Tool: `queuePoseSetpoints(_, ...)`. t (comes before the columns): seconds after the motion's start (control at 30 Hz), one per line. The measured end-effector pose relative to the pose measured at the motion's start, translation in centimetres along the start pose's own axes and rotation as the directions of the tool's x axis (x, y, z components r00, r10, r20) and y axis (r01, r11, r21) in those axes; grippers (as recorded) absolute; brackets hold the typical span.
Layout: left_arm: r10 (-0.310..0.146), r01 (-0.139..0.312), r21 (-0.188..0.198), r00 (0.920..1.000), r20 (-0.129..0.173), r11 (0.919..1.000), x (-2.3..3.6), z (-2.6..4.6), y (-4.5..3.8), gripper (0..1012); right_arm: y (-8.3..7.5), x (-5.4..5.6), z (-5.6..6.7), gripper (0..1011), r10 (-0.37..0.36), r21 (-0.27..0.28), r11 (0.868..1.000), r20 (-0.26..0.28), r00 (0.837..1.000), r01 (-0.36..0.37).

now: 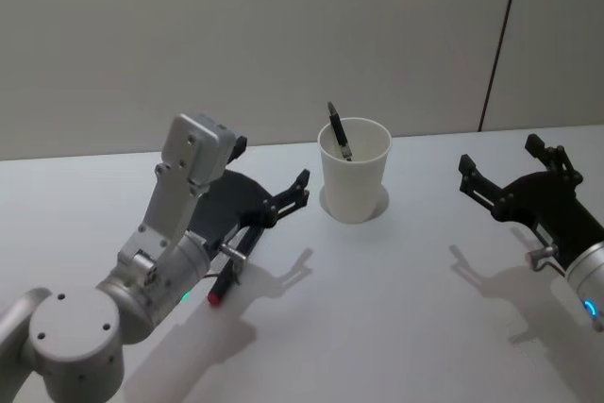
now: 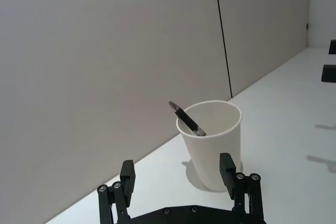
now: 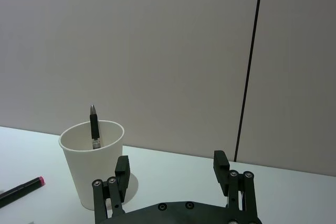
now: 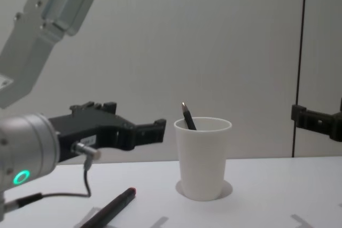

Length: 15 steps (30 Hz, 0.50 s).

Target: Place the pen into the pen holder.

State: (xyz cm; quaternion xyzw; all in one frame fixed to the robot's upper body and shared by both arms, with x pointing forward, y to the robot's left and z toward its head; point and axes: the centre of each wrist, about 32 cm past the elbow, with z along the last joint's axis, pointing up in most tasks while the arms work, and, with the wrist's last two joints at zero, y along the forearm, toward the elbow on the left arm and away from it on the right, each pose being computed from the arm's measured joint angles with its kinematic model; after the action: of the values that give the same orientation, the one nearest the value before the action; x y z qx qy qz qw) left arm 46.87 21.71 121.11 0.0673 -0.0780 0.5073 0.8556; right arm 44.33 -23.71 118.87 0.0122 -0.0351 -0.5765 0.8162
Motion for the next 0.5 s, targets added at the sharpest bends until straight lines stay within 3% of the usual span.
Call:
queuePoseSetpoints(0.23, -0.017, 0.018, 0.061, 0.9996, -0.023, 0.998, 0.16, 0.08, 1.35, 1001, 0.0, 0.0, 0.0, 1001, 0.0, 0.0, 1.0, 0.0, 1.0, 0.0)
queuePoseSetpoints(0.5, -0.035, 0.044, 0.14, 0.9975, -0.061, 0.9892, 0.4, 0.41, 2.54, 1001, 0.0, 0.0, 0.0, 1001, 0.0, 0.0, 1.0, 0.0, 1.0, 0.0)
